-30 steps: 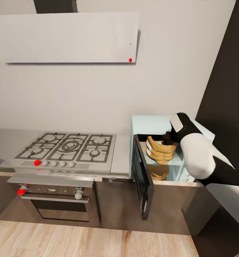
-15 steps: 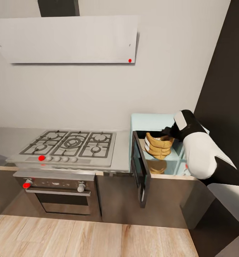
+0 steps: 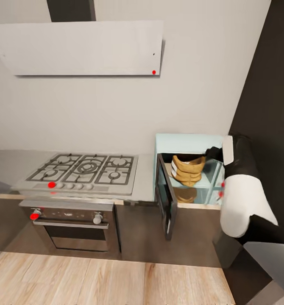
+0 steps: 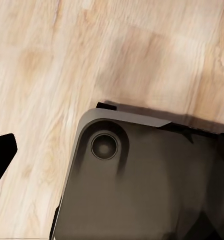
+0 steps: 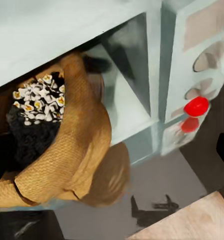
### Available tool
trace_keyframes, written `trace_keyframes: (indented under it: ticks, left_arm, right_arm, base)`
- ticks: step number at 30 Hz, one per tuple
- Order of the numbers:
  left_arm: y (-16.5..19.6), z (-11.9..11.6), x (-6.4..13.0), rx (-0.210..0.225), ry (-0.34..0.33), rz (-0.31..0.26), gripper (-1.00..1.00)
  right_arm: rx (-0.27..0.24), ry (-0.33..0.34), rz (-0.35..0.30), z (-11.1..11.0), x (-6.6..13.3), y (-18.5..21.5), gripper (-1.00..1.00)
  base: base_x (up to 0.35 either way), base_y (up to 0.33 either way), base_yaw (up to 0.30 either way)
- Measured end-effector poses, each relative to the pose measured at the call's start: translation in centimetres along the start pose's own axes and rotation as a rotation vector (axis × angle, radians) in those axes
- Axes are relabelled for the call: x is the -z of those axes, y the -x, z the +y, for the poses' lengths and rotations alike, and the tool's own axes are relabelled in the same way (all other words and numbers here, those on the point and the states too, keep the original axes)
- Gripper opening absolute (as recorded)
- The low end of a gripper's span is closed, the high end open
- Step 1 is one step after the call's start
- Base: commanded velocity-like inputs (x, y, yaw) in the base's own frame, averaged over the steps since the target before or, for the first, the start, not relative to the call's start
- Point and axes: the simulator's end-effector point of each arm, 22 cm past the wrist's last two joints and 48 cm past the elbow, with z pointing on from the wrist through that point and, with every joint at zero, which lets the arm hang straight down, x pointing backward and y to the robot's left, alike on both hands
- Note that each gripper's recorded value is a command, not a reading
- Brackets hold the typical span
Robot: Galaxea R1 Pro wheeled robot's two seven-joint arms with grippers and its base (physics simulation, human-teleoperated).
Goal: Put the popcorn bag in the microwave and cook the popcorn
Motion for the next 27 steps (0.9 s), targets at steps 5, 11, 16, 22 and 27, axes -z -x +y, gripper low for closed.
trace_keyframes:
  ticks: [5, 11, 16, 22, 27]
  left_arm:
    - [0.0, 0.0, 0.0, -0.001, -0.001, -0.001, 1.0]
    - [0.2, -0.2, 0.0, -0.001, -0.003, -0.006, 1.0]
    - [0.6, -0.2, -0.1, -0.001, -0.005, -0.016, 1.0]
    - [1.1, -0.6, -0.2, -0.007, -0.021, -0.027, 1.0]
    - [1.1, -0.6, -0.2, -0.006, -0.019, -0.025, 1.0]
  right_arm:
    - [0.047, 0.057, -0.159, -1.3, 2.5, -0.8, 1.0]
    - [0.157, 0.232, -0.073, -2.8, 0.4, -12.6, 1.0]
    - [0.226, 0.366, -0.269, -3.9, -1.2, -16.2, 1.0]
    - [0.231, 0.388, -0.293, -3.7, -1.3, -17.4, 1.0]
    - [0.235, 0.386, -0.319, -3.6, -1.1, -16.9, 1.0]
  base:
    - [-0.15, 0.0, 0.0]
    - [-0.005, 0.0, 0.0]
    - [0.0, 0.0, 0.0]
    - [0.0, 0.0, 0.0]
    - [0.091, -0.074, 0.148]
